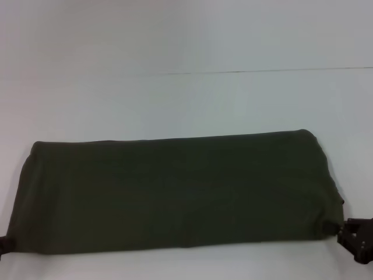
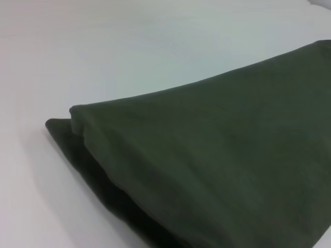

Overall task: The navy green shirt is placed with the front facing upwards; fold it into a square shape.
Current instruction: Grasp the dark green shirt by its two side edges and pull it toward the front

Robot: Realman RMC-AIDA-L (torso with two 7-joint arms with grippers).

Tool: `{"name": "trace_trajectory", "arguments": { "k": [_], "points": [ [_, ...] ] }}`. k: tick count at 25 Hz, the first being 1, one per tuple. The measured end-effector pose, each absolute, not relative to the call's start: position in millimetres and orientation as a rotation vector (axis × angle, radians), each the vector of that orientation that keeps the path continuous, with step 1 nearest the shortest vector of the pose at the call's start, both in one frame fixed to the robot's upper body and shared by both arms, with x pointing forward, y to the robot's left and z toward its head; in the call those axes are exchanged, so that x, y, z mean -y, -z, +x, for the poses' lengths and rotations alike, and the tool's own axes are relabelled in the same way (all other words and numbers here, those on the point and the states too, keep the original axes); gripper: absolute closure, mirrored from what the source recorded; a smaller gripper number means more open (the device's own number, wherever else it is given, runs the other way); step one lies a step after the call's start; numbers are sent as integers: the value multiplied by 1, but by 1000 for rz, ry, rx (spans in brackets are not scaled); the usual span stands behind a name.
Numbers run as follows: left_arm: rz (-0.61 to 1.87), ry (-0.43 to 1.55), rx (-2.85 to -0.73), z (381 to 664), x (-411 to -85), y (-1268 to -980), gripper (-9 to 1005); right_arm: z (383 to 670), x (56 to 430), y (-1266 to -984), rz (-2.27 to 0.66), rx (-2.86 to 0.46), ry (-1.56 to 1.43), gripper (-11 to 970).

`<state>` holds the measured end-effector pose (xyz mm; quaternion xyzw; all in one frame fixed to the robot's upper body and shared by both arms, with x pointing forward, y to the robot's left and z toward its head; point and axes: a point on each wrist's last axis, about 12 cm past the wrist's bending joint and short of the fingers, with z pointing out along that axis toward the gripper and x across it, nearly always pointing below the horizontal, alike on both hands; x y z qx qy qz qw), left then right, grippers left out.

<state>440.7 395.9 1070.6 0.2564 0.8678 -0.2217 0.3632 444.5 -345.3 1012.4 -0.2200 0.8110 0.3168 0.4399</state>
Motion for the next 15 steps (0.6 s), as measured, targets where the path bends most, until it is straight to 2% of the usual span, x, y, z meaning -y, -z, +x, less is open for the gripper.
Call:
{"name": "trace_trajectory", "arguments": {
  "k": [11,15],
  "points": [
    [672,570,-2216,448,-391,-1070,925,443,361,-1016,-425,-1995,-729,892],
    [672,570,-2214,449,-391,-1071,918,443,365,-1018,-425,-2002,-721,727]
  ]
}}
